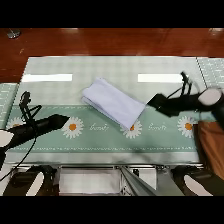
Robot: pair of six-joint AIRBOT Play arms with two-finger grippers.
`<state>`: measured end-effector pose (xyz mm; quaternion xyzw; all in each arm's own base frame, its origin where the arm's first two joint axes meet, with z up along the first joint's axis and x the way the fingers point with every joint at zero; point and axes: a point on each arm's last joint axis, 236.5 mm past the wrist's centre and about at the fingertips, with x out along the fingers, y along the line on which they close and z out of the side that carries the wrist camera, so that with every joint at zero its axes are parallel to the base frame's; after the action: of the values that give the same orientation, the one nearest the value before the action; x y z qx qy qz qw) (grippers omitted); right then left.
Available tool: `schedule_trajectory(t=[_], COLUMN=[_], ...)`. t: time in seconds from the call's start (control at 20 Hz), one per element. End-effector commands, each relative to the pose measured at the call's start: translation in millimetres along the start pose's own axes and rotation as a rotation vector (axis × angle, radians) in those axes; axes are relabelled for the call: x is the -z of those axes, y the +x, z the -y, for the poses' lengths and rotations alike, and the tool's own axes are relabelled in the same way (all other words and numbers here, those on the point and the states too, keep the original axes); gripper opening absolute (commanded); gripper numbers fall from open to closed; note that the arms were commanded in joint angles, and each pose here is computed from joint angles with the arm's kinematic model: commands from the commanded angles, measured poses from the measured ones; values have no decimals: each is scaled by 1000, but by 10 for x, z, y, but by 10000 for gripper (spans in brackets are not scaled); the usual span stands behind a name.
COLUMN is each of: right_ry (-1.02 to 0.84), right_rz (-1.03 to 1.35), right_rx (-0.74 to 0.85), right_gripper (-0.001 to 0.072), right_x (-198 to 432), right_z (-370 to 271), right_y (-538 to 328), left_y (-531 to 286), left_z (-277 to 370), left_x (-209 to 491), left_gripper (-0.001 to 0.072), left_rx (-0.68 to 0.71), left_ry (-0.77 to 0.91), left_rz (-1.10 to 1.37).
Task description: Fold the shirts.
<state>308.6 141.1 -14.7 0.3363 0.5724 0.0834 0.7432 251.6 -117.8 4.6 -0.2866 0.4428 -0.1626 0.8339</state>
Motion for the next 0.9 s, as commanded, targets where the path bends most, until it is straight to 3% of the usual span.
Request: schedule_trajectory(t=[0.0,0.35,0.4,0.45,0.5,0.7,0.85], right_ry=[219,254,247,212,166,-176,-353], right_rz=[10,-109,-130,-161,-185,-139,-6], right_rx=[-82,-166,-177,-198,-226,-383,-414], right_gripper=[636,614,528,226,41,19,19], right_x=[452,351,310,285,248,-271,-790], right_z=[170,-191,-260,-362,-489,-1440,-2111], right_y=[485,1140,1206,1257,1278,881,312], left_y=[1,1,1,1,1,1,1], left_z=[-4,-3,-3,-4,-4,-4,-3], left_x=[0,1,1,0,0,0,1], left_gripper=[22,22,22,23,23,23,23], left_rx=[-1,-1,-1,-1,-1,-1,-1], left_ry=[-1,-1,-1,-1,-1,-1,-1], left_rz=[1,0,0,0,0,0,0])
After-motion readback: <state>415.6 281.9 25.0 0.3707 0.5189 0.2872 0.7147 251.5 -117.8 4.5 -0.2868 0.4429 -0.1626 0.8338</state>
